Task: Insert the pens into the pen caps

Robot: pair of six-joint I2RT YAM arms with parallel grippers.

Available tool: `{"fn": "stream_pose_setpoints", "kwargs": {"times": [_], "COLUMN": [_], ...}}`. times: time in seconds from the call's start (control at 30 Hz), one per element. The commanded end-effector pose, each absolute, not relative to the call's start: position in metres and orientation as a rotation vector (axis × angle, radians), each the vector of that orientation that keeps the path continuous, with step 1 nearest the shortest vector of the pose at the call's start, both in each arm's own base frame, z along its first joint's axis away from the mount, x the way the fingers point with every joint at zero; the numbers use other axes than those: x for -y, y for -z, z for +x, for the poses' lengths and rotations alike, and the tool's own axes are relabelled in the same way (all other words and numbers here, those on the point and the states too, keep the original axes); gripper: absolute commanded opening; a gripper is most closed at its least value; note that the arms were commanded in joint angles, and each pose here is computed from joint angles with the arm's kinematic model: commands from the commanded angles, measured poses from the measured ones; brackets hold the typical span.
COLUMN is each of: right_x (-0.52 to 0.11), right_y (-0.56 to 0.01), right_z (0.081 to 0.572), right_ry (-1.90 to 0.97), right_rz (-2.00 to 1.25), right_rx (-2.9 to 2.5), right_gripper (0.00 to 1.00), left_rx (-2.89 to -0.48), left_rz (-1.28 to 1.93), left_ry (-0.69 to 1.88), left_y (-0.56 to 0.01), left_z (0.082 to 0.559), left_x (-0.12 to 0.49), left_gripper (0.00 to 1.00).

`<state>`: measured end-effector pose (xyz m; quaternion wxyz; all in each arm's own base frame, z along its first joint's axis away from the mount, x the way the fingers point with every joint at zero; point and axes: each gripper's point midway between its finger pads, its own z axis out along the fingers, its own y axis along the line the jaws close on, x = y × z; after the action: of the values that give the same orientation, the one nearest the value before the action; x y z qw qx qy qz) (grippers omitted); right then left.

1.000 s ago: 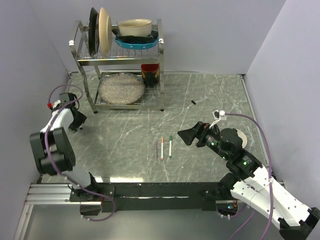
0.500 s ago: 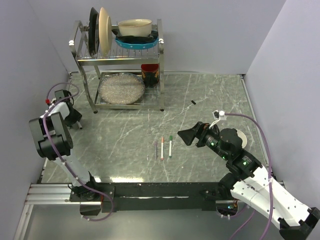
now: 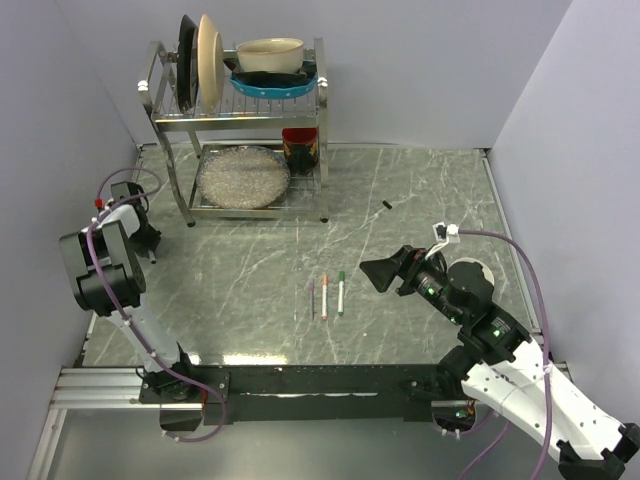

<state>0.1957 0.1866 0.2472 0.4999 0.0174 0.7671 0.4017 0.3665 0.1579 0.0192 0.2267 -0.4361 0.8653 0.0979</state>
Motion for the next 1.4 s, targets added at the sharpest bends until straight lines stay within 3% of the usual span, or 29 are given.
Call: {"fn": "stream_pose_setpoints", "kwargs": {"times": [0.0,0.1,0.17,0.53,0.7,0.9,1.13,1.37], "right_x": [-0.181,-0.182,-0.182,-0.199,-0.211,-0.234,-0.275,-0.319], "right_y": [-0.270,-0.274,-0.276,-0.267,-0.261,-0.267,-0.283,-0.284], "right_z": [0.197,0.196,0.195,0.185,0.187,0.193,0.191,0.194], "right_ry": [-0.967,-0.978,-0.986,-1.132,-1.196,-1.300,-1.474,-1.429], "right_rz": [0.051,0.044,0.054,0.146,0.175,0.140,0.051,-0.037], "right_rx": [-1.789,-1.795,-1.801,-1.903,-1.933,-1.929,-1.901,-1.992], "right_gripper": [0.99,0.99,0.99,1.00,1.00,0.95,0.88,0.81], "left_rx": [-2.465,-2.515,-2.529,-2.515,-2.510,-2.259,-2.092,-2.024], "left_rz": [-1.189,-1.171,-1.161,-0.742,-0.500,-0.067,0.115,0.211], "left_ry": [-0.218,-0.210,-0.176,0.253,0.662,1.231,1.450,1.527], "left_y": [0.002,0.003,-0.005,-0.082,-0.105,-0.183,-0.224,-0.239], "left_z": [0.364,0.358,0.355,0.320,0.276,0.222,0.187,0.170], "left_x": [-0.143,-0.127,-0.115,0.023,0.109,0.203,0.242,0.258], "left_gripper": [0.17,0.04,0.01,0.01,0.01,0.01,0.01,0.01]}}
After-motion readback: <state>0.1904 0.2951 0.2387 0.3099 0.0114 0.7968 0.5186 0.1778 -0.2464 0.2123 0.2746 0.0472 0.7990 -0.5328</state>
